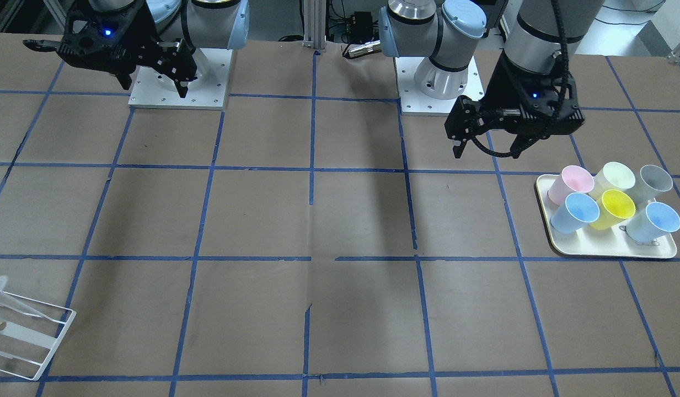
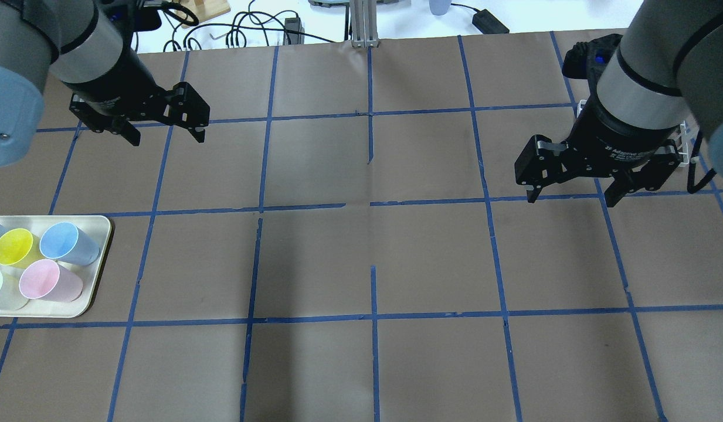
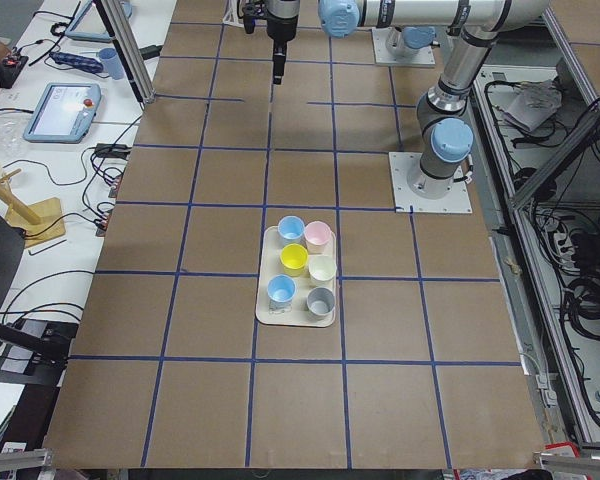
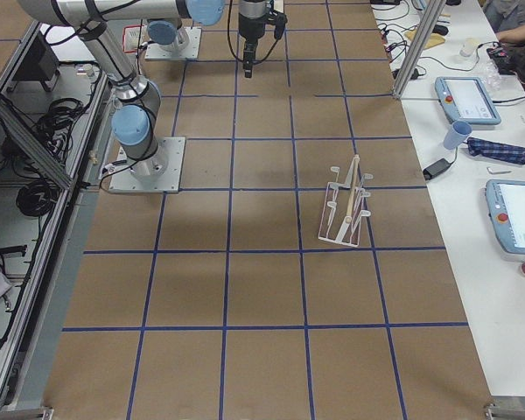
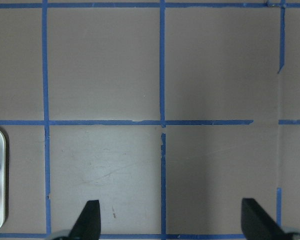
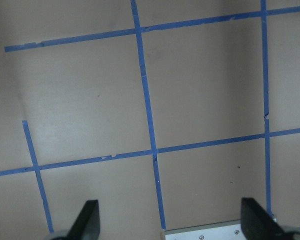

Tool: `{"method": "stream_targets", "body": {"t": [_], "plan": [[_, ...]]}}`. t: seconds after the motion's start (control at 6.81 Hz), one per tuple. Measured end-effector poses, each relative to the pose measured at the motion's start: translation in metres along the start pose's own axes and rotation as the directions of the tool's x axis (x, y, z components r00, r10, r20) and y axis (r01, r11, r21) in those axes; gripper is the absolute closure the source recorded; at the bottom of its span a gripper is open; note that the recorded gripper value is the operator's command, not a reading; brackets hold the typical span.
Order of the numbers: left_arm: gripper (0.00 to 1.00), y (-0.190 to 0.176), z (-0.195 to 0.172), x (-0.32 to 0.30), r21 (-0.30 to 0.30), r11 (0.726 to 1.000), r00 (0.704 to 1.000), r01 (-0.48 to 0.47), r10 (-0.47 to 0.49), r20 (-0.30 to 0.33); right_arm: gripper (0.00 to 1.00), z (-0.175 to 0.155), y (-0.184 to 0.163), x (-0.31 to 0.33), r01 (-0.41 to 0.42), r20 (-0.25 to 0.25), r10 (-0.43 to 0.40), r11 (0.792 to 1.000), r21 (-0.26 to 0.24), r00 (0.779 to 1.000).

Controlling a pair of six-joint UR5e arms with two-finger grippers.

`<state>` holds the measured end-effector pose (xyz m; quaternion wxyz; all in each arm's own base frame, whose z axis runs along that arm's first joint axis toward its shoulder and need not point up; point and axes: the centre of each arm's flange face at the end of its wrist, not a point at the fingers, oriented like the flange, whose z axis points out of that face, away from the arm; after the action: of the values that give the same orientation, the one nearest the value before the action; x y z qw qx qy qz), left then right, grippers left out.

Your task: Transfer IKEA cup to right arm and place on rack

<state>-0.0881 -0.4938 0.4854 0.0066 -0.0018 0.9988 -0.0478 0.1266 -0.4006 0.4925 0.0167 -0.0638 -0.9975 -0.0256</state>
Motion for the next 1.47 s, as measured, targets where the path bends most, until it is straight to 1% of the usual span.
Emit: {"method": "stream_targets", "body": {"t": [0.15,0.44,0.73,1.03,1.17,1.32,1.47], "plan": [[0.00,-0.002,0.007,-0.035,-0.017,0.999,0.999,-0.034,0.034,0.004,0.00,-0.001,0.001,0.000,-0.002,-0.001,0.002,1.000,0.000,1.000],[0.00,0.004,0.033,-0.121,-0.069,0.994,0.996,-0.087,0.087,-0.009,0.00,-0.001,0.002,0.000,-0.003,0.004,0.003,1.000,0.000,1.000],[0.00,0.021,0.053,-0.214,-0.100,0.990,0.995,-0.096,0.094,-0.027,0.00,0.002,0.000,-0.004,0.015,0.013,-0.015,1.000,-0.009,1.000],[0.00,0.038,0.071,-0.300,-0.098,0.988,0.993,-0.116,0.114,-0.029,0.00,0.005,-0.007,-0.006,0.019,0.013,-0.019,1.000,-0.018,1.000],[0.00,0.042,0.084,-0.334,-0.090,0.985,0.989,-0.149,0.147,-0.024,0.00,0.006,-0.007,-0.006,0.016,0.013,-0.015,1.000,-0.021,1.000],[0.00,0.048,0.101,-0.372,-0.085,0.980,0.984,-0.180,0.179,-0.022,0.00,0.008,-0.007,-0.006,0.015,0.012,-0.015,1.000,-0.026,1.000],[0.00,0.060,0.122,-0.416,-0.079,0.979,0.982,-0.187,0.186,-0.024,0.00,0.009,-0.008,-0.007,0.018,0.012,-0.018,0.999,-0.029,1.000]]}}
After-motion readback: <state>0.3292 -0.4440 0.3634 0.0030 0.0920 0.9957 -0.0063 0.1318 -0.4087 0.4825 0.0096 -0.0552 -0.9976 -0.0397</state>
